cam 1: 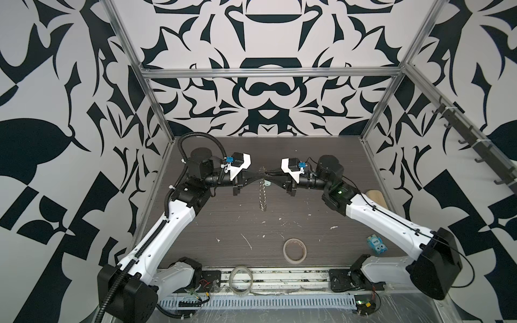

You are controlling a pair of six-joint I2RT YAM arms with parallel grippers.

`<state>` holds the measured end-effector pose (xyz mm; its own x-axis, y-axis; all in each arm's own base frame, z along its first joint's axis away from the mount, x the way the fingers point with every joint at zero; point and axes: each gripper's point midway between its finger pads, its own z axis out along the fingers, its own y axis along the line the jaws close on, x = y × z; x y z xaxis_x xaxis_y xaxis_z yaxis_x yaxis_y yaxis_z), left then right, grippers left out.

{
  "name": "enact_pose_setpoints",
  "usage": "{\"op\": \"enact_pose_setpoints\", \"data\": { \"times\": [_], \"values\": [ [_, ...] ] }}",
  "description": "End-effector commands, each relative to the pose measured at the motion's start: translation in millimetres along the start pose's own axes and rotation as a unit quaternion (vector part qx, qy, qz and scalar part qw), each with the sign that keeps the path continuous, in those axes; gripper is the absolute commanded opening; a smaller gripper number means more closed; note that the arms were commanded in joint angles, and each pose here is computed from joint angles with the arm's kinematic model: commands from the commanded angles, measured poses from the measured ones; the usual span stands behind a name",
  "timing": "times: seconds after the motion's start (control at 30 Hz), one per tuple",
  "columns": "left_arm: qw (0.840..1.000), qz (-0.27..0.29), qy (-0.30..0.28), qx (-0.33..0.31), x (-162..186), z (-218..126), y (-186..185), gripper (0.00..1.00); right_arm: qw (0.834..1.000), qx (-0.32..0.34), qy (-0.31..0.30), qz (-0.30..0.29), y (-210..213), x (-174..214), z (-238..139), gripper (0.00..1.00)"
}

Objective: Remove the keys from the keyring

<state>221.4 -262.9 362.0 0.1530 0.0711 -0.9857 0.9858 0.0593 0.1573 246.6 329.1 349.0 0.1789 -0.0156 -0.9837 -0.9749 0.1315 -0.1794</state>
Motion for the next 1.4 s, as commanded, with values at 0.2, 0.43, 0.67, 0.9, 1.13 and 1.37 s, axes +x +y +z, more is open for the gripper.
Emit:
{"op": "enact_pose_setpoints", "data": {
  "times": [0.2,0.43,0.67,0.9,1.13,1.37],
  "values": [
    [0.999,0.045,-0.007,0.028,-3,-7,-23,0.0,0.985,0.022,-0.137,0.1,-52,-46,-30,0.13],
    [0.999,0.035,-0.009,0.025,-8,-7,-21,0.0,0.99,0.023,-0.118,0.078,-47,-36,-25,0.27],
    [0.999,0.028,-0.009,0.026,-10,-6,-20,0.0,0.993,0.045,-0.093,0.053,-44,-33,-29,0.41],
    [1.0,0.015,0.001,0.018,-5,-7,-18,0.0,0.994,0.073,-0.06,0.054,-48,-22,-32,0.41],
    [0.99,-0.053,0.121,-0.052,52,-13,2,0.0,0.953,0.249,0.104,0.137,-78,58,-68,0.46],
    [0.974,-0.109,0.176,-0.092,102,-17,9,0.0,0.794,0.474,0.255,0.284,-85,136,-156,0.49]
  ]
}}
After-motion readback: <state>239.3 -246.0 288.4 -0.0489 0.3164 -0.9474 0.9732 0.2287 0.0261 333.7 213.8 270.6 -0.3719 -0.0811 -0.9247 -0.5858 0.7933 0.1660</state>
